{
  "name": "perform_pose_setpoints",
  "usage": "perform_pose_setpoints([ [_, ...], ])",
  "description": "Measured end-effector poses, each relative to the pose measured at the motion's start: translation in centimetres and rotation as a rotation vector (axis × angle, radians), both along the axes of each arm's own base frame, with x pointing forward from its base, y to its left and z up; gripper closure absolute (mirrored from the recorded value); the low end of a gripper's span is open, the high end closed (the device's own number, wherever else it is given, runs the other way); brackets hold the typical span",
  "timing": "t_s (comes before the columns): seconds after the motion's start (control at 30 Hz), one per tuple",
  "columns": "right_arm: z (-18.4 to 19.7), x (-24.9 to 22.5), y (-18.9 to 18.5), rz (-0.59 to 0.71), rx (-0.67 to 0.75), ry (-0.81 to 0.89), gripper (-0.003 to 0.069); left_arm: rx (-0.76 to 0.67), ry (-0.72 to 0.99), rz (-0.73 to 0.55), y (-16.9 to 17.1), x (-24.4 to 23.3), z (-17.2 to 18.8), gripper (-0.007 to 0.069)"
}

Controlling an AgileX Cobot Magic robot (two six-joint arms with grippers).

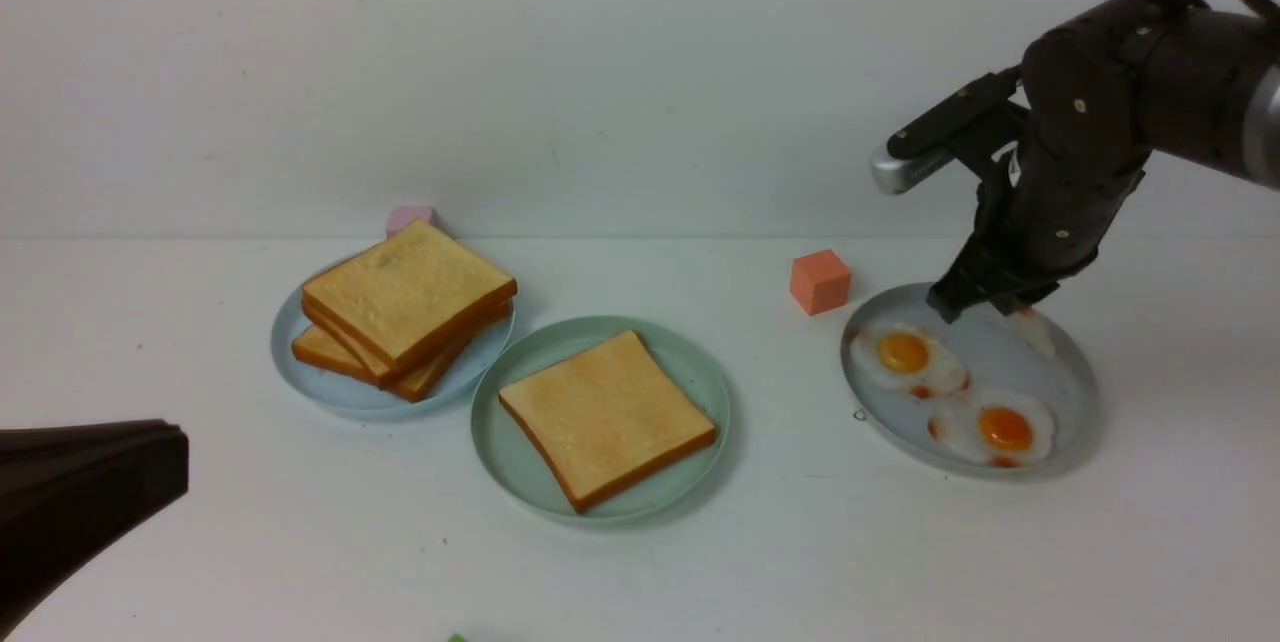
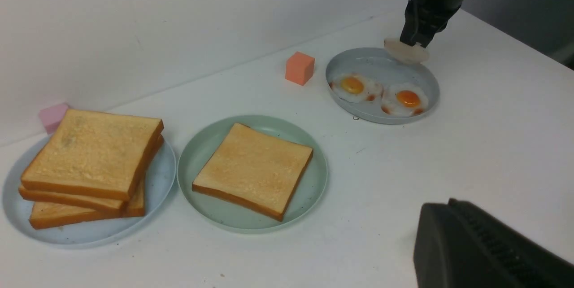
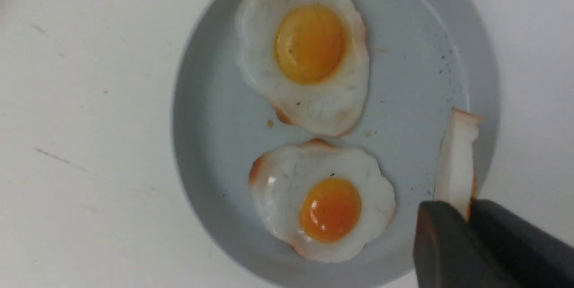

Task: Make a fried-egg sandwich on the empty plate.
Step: Use the right arm to place the fried egg on the slice of bread in the middle

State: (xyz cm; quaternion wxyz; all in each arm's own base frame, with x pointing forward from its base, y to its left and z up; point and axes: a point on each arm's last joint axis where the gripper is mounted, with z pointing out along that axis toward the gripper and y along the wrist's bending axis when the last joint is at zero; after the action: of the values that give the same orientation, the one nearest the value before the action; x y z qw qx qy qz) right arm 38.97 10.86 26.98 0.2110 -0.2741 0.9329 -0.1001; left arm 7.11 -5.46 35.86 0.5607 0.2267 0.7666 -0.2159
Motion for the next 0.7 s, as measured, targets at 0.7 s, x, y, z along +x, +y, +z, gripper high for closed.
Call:
perform_pose_setpoints([
  [0.7,0.1,-5.6,19.0,0.380,0.120,-0.057,0.0582,0.015,-0.011,0.006,0.1,0.1,0.0,0.0635],
])
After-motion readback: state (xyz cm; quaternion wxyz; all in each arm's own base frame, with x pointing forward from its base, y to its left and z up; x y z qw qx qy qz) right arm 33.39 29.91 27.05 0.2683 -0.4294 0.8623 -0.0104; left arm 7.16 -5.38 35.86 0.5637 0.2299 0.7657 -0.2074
